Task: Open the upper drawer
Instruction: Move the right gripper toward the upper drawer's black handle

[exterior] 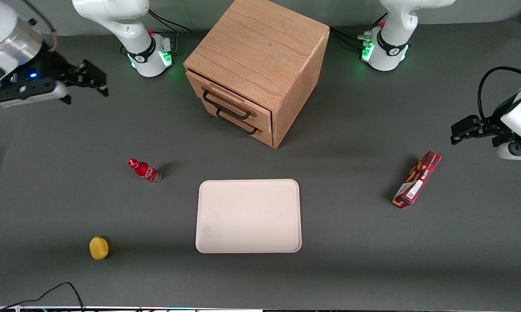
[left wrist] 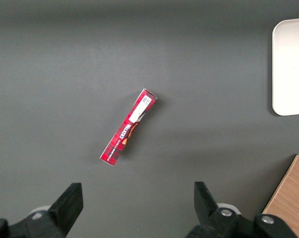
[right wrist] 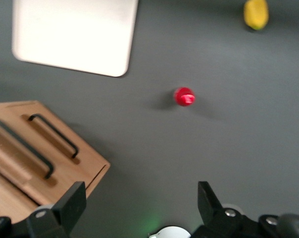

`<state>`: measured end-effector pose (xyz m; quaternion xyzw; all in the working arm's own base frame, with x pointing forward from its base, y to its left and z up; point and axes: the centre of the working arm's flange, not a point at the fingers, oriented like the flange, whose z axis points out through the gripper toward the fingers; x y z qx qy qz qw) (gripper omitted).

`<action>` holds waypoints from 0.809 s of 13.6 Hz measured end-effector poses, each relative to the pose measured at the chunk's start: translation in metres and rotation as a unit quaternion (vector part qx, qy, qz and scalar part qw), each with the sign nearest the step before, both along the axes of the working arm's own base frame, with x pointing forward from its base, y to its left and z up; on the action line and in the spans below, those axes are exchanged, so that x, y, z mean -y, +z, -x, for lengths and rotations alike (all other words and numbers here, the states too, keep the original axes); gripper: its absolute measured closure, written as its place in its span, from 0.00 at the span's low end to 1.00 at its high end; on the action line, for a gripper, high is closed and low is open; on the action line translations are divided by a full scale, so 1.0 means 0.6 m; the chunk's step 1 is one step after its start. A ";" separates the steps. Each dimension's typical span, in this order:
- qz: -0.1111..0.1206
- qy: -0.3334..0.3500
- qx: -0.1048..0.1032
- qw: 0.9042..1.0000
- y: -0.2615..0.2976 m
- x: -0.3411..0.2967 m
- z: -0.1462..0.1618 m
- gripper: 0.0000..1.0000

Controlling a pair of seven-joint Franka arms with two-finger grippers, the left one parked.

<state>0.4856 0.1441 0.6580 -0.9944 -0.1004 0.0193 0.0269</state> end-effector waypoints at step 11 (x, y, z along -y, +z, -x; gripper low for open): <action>-0.133 0.303 -0.082 0.940 -0.145 -0.171 -0.029 0.00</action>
